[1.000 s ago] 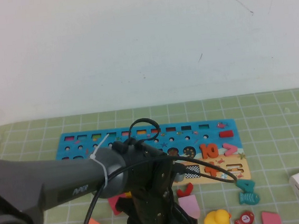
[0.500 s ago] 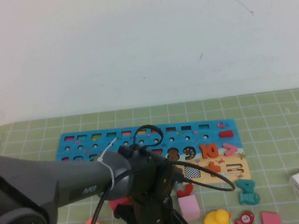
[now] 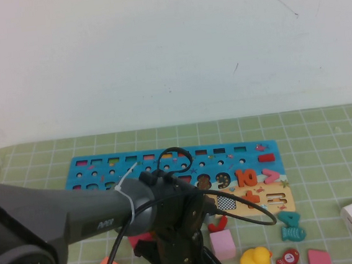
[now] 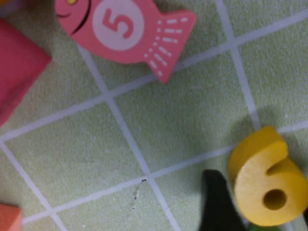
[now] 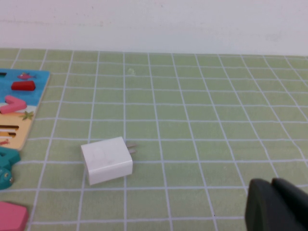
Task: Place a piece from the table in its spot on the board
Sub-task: Pick up the "number 6", then place the "number 6" into the hole of the number 6
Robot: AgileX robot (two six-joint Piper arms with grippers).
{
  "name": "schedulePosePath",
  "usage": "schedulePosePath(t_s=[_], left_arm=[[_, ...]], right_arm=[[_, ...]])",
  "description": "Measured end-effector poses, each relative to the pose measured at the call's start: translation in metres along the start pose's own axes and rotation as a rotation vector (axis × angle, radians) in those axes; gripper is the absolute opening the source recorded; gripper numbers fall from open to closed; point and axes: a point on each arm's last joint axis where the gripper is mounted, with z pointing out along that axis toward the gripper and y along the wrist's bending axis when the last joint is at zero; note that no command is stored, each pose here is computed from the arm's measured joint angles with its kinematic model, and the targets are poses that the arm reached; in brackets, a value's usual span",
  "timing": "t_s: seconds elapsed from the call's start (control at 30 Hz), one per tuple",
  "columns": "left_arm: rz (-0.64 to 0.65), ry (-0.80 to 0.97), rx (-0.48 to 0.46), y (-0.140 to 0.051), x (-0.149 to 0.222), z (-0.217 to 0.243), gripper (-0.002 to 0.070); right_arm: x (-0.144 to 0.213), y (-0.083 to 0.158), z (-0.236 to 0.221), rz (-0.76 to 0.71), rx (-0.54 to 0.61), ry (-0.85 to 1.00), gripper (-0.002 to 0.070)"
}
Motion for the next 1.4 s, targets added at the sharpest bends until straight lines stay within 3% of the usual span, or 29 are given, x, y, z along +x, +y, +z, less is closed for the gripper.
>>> schedulePosePath(t_s=[0.13,0.47,0.63,0.8,0.87,1.0,1.2,1.4], left_arm=[[0.0,-0.002,0.001,0.0,0.0,0.0,0.0277],[0.024,-0.002,-0.003,-0.001,-0.003,-0.003,0.0277],[0.13,0.024,-0.054,-0.003,-0.02,-0.04,0.0277],[0.186,-0.083,-0.151,0.0,-0.051,-0.09,0.0277],[0.162,-0.141,-0.141,0.005,-0.062,-0.108,0.0277],[0.082,-0.218,-0.079,0.032,-0.081,-0.134,0.0277],[0.023,-0.255,0.006,0.071,-0.093,-0.139,0.0275],[0.048,-0.218,0.009,0.077,-0.102,-0.112,0.0275]], right_arm=[[0.0,0.0,0.0,0.0,0.0,0.0,-0.0001],[0.0,0.0,0.0,0.0,0.0,0.0,-0.0001],[0.0,0.0,0.0,0.0,0.0,0.0,-0.0001],[0.0,0.0,0.0,0.0,0.0,0.0,-0.0001],[0.0,0.0,0.0,0.0,0.0,0.0,-0.0001],[0.0,0.0,0.0,0.0,0.0,0.0,-0.0001],[0.0,0.0,0.0,0.0,0.0,0.0,-0.0001],[0.0,0.0,0.0,0.0,0.0,0.0,-0.0001]])
